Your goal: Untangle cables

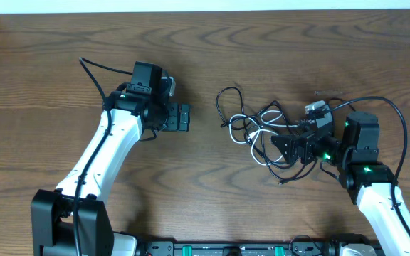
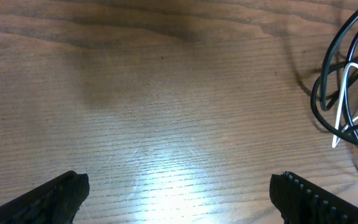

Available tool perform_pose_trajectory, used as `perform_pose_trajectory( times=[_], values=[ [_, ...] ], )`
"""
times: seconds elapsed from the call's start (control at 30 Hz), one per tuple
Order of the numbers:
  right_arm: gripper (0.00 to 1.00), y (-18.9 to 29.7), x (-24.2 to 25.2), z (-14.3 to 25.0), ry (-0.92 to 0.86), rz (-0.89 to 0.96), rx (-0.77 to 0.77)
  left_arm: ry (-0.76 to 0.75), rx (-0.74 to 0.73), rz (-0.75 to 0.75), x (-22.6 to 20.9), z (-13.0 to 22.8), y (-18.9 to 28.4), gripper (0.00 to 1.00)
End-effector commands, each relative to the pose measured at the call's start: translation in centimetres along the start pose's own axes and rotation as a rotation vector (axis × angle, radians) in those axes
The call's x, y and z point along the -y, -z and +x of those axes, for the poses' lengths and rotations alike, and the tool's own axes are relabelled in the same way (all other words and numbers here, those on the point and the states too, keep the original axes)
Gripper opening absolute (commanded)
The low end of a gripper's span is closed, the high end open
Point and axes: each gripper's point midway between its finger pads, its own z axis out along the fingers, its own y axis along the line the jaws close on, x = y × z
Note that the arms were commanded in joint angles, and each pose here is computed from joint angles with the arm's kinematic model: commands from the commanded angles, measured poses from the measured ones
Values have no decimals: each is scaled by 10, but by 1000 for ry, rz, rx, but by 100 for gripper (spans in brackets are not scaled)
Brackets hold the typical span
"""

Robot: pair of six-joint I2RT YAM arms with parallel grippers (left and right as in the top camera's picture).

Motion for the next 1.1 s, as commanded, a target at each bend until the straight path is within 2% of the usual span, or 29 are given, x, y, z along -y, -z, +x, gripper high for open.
perform_pose_trajectory(
  times=[0.0,1.07],
  values=[
    [99,1,5,0,-8,26,-2,9,-13,-17,-5,3,-3,98],
    [99,1,7,2,-15,36,-11,9,-14,-17,-5,3,-3,98]
  ],
)
